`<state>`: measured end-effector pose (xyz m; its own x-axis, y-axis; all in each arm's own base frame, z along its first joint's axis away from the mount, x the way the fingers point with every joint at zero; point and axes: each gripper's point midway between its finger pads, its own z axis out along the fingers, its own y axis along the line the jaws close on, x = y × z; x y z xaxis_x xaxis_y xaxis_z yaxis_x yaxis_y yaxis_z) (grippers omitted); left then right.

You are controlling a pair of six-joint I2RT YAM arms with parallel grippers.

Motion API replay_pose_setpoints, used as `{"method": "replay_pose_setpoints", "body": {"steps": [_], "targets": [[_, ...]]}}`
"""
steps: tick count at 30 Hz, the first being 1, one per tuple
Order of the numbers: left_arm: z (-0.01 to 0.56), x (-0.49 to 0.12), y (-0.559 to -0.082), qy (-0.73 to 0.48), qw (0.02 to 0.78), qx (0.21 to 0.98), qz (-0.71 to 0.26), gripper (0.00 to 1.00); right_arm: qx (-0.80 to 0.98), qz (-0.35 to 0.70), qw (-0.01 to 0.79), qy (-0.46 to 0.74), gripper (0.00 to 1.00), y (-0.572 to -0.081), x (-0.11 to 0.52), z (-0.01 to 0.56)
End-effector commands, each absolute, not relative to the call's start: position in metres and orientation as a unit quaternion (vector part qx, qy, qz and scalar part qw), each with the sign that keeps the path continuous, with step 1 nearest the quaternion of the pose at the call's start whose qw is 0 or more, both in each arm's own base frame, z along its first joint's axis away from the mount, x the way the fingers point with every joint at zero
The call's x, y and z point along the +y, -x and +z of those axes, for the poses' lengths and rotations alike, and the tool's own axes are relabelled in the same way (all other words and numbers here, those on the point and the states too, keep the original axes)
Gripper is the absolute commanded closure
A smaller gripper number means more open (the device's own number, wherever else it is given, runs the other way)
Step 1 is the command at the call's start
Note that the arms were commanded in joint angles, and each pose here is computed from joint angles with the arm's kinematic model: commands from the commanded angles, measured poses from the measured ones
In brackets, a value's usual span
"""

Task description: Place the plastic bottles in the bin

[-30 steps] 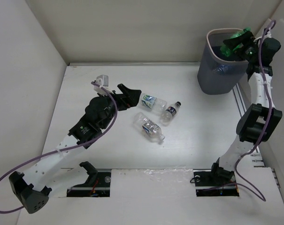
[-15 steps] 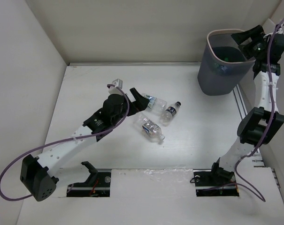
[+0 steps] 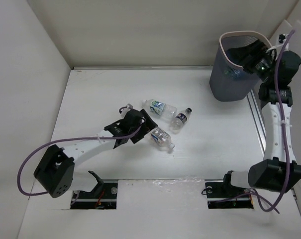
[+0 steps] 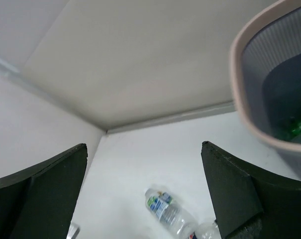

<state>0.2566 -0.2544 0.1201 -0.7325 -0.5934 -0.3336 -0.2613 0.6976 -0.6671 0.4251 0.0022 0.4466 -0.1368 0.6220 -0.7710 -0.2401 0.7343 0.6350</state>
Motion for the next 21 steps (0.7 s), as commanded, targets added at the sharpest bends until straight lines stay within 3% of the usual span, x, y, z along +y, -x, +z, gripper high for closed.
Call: {"method": "replay_pose_setpoints", "body": {"steps": [1,6,21], "targets": [[0.107,-0.256,-0.263,0.268,0.257,0.884,-0.283,0.00,0.685,0.333,0.641,-0.094,0.00,-0.411,0.031,0.437],[0.074,-0.255,-0.274,0.289,0.239,0.891,-0.255,0.00,0.694,0.342,0.629,-0.075,0.00,-0.403,0.055,0.417],[0.078,-0.261,-0.318,0.335,0.264,0.871,-0.245,0.00,0.705,0.371,0.604,-0.039,0.00,-0.405,0.073,0.390]]}}
